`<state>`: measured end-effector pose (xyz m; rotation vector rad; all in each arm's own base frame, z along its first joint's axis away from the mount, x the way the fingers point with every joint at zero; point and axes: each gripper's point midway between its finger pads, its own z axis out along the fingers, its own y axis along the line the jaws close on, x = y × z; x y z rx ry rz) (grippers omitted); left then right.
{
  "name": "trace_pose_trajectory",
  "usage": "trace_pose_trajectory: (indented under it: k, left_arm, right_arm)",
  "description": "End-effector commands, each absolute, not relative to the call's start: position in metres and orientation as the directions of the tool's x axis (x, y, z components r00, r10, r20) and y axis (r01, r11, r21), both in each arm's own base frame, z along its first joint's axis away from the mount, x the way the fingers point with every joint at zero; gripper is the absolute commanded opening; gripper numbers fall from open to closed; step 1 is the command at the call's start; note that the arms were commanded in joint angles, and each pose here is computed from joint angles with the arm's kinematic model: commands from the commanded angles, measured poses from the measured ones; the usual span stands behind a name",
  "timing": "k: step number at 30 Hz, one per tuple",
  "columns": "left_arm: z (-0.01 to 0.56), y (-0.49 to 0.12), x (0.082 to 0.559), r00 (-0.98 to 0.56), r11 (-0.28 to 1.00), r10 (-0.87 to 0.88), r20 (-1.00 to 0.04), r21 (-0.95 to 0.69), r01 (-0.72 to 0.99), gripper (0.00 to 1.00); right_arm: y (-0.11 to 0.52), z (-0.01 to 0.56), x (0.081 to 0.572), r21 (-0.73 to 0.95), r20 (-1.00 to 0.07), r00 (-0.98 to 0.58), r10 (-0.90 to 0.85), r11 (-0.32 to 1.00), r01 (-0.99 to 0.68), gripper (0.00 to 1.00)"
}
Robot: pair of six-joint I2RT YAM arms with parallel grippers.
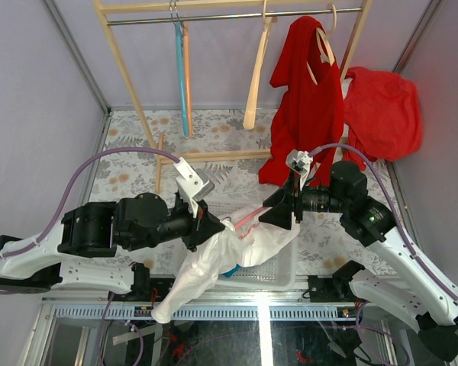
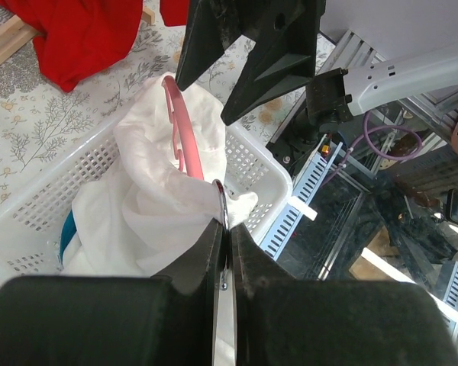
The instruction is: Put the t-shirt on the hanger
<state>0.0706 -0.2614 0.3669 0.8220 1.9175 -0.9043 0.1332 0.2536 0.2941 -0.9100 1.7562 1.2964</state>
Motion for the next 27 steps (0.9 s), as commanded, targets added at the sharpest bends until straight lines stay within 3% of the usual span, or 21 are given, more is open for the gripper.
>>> trace_pose_trajectory:
  k: [1, 12, 22, 27]
  left_arm:
    - [0.395, -0.266, 0.069, -0.410, 0.488, 0.130, -0.903, -0.302, 0.819, 0.02]
    - [0.396, -0.261, 0.072, -0.417, 0.511, 0.135, -0.899, -0.297, 0.806, 0.02]
    - [0.400, -0.260, 0.073, -0.416, 0.513, 0.131, -0.900, -0.298, 0.805, 0.02]
    - [0.402, -0.260, 0.073, -0.414, 0.513, 0.132, -0.901, -0.296, 0.806, 0.02]
  right_arm:
    - [0.251, 0.314, 0.142, 0.288, -0.940, -0.325, -0.102, 0.267, -0.920, 0.67]
    - [0.261, 0.301, 0.154, 0.062, -0.938, -0.185, -0.293, 0.382, -0.922, 0.78]
    - [0.274, 0.292, 0.161, -0.170, -0.921, -0.040, -0.387, 0.493, -0.853, 0.76]
    - [0.271, 0.296, 0.176, -0.262, -0.920, 0.020, -0.391, 0.577, -0.773, 0.67]
